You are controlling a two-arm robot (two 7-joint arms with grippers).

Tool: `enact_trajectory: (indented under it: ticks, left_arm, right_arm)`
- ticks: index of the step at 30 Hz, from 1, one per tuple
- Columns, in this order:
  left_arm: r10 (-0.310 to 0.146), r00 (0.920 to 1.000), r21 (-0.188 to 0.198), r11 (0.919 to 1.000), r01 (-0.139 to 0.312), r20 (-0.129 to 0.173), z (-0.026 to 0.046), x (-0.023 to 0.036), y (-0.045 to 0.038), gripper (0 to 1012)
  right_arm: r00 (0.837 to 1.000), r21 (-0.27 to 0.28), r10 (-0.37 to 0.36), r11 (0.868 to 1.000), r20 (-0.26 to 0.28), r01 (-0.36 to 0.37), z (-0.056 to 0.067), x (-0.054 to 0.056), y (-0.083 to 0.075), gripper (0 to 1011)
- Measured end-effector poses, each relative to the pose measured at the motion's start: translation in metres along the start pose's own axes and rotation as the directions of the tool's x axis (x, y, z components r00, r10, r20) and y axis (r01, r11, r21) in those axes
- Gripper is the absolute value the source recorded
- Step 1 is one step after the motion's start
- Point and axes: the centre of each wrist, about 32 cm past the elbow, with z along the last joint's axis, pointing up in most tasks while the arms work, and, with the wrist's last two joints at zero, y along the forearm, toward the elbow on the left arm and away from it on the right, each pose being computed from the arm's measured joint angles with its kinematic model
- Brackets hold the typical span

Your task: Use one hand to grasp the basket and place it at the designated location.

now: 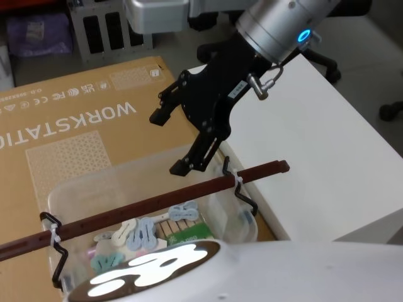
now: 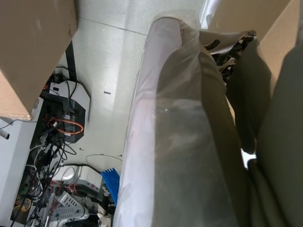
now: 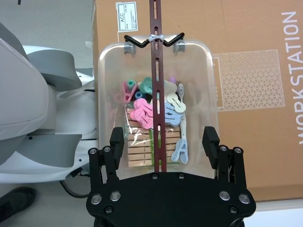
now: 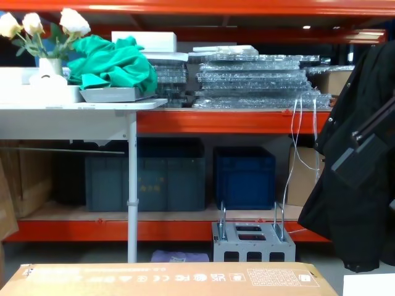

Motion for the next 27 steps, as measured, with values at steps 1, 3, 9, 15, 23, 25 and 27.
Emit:
enact_trajectory:
  ticks: [1,3,9,15,23,25,27]
  left_arm:
    - [0.000,1.0000,0.000,1.0000,0.000,0.000,0.0000,0.0000,0.0000,0]
    - [0.000,1.0000,0.000,1.0000,0.000,0.000,0.0001,0.0000,0.0000,0]
    - [0.000,1.0000,0.000,1.0000,0.000,0.000,0.0000,0.0000,0.0000,0]
    - [0.000,1.0000,0.000,1.0000,0.000,0.000,0.0000,0.0000,0.0000,0]
    - [0.000,1.0000,0.000,1.0000,0.000,0.000,0.0000,0.0000,0.0000,0]
    - [0.000,1.0000,0.000,1.0000,0.000,0.000,-0.0001,0.0000,0.0000,0]
    - [0.000,1.0000,0.000,1.0000,0.000,0.001,0.0003,0.0000,0.0000,0]
  right_arm:
    - [1.000,0.000,0.001,1.000,0.001,-0.001,0.000,0.000,0.001,1000]
    - [1.000,-0.004,0.010,1.000,0.005,-0.010,0.000,0.002,0.005,1000]
    - [0.999,0.000,0.040,0.999,0.013,-0.040,0.001,0.009,0.020,1000]
    - [0.998,0.001,0.066,0.998,0.018,-0.066,0.000,0.018,0.037,1000]
    - [0.992,-0.009,0.127,0.992,0.009,-0.127,-0.007,0.026,0.066,1000]
    - [0.990,-0.008,0.142,0.990,0.007,-0.142,-0.009,0.028,0.075,1000]
    - [0.987,-0.012,0.159,0.987,0.006,-0.159,-0.010,0.028,0.081,1000]
